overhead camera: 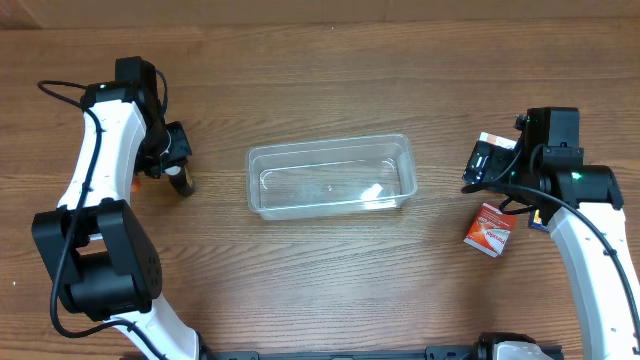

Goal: Pack container
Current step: 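Carry the black bottle into the container's left end and release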

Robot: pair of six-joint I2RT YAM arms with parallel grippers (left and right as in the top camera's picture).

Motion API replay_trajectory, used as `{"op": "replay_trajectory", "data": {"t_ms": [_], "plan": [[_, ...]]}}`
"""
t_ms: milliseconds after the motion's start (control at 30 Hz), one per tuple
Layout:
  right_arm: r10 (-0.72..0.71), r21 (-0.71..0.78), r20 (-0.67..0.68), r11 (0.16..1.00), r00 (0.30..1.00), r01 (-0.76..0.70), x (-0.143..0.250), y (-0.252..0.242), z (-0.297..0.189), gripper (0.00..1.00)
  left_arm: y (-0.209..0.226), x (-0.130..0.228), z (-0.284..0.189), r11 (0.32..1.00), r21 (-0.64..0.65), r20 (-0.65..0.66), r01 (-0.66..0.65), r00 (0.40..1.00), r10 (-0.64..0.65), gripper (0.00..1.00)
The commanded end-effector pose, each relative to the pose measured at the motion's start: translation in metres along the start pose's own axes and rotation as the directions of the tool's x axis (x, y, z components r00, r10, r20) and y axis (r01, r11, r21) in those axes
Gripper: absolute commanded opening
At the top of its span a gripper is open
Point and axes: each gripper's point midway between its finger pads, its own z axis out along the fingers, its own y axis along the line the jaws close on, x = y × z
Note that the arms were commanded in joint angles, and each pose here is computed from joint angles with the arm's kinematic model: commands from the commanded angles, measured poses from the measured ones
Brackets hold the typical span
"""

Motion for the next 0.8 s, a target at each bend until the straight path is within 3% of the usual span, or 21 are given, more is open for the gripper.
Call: {"op": "replay_trajectory", "data": {"t_ms": [0, 67, 133, 233, 333, 467, 767], "plan": [[0.007, -0.017, 0.033, 1.0, 0.999, -0.006, -0.011, 0.004, -0.007, 1.0, -0.005, -0.011, -0.021, 1.0, 0.004, 0.047, 0.007, 0.999, -0.008, 0.04], [0.007, -0.017, 0.033, 1.0, 0.999, -0.006, -0.011, 0.004, -0.007, 1.0, -0.014, -0.013, -0.046, 1.0, 0.019, 0.085, 0.007, 0.996, -0.009, 0.04], [0.007, -0.017, 0.033, 1.0, 0.999, -0.006, -0.011, 0.004, -0.007, 1.0, -0.046, -0.004, -0.103, 0.995, 0.068, 0.185, -0.07, 0.981, 0.056, 0.04], [0.007, -0.017, 0.033, 1.0, 0.999, -0.007, -0.012, 0.004, -0.007, 1.0, -0.097, 0.029, -0.158, 0.976, 0.139, 0.298, -0.17, 0.947, 0.122, 0.04], [0.007, -0.018, 0.033, 1.0, 0.999, -0.007, -0.011, 0.004, -0.007, 1.0, -0.145, 0.075, -0.18, 0.949, 0.196, 0.319, -0.247, 0.931, 0.177, 0.04], [0.007, -0.017, 0.032, 1.0, 0.999, -0.007, -0.011, 0.004, -0.007, 1.0, -0.175, 0.096, -0.156, 0.951, 0.181, 0.246, -0.252, 0.948, 0.204, 0.04], [0.007, -0.017, 0.032, 1.0, 0.999, -0.006, -0.011, 0.004, -0.007, 1.0, -0.18, 0.072, -0.062, 0.973, -0.014, 0.102, -0.232, 0.967, 0.232, 0.04]]}}
